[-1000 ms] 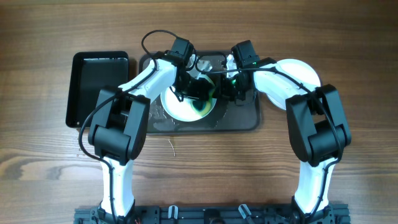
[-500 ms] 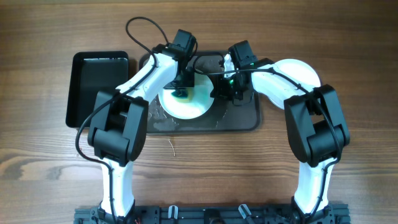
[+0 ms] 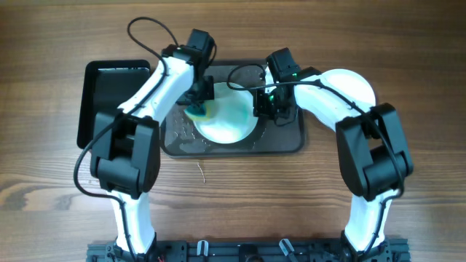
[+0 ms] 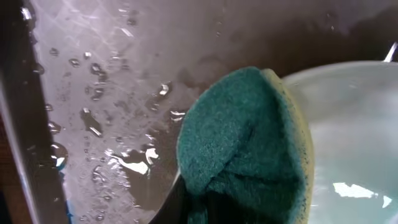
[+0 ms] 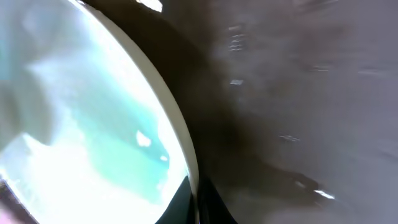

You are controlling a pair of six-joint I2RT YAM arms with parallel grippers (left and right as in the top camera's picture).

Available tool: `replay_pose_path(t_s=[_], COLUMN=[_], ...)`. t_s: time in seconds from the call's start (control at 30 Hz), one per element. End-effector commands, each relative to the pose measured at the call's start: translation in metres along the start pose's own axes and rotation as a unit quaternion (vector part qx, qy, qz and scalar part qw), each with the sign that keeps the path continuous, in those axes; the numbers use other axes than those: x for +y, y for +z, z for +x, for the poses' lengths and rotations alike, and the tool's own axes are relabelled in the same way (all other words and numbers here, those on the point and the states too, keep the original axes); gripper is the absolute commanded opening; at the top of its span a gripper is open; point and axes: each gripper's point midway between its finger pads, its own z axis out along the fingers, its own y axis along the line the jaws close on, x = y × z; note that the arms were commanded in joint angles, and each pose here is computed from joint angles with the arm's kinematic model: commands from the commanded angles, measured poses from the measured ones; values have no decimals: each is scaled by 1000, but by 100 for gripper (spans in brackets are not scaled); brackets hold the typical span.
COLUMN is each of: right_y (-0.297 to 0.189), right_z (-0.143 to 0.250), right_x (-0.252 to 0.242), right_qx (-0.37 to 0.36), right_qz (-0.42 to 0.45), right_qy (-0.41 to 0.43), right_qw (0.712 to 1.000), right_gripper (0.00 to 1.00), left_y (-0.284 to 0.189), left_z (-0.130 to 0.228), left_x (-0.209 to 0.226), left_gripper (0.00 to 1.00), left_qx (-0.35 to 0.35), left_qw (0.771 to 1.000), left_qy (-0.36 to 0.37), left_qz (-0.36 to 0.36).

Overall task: Clean dirty plates on tray and stack at the side
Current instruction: 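Lift the third plate with the right gripper, move sponge aside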

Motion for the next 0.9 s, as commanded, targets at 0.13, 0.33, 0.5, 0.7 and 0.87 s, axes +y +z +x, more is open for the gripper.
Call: replay_pose_path(t_s=[0.13,0.33,0.5,0.7,0.87], right_y=[-91,-155,-198,-233,-261], right_z=[-26,-24,-15,-4,5], right_x=[-10,-11,-2,20,40], right_qx=[-158,-254,-318,-384,-435], right_qz=[170,297,388,470,524], right_qy=[-50,-82,-113,-151,-175], right_qw=[971,917,858,780,711], right_gripper=[4,4,4,4,4], left_y=[-16,-16,-16,-16,-16], left_z=[-27,-27,-30,-30,-30], left_x=[42,39,31,31,31], left_gripper=[4,4,4,4,4], left_qx=[-28,-27,-30,-31,-31], left_qw=[996,996,995,995,995], left_qy=[-84,-84,-83,-83,-83], left_qz=[9,15,37,38,38])
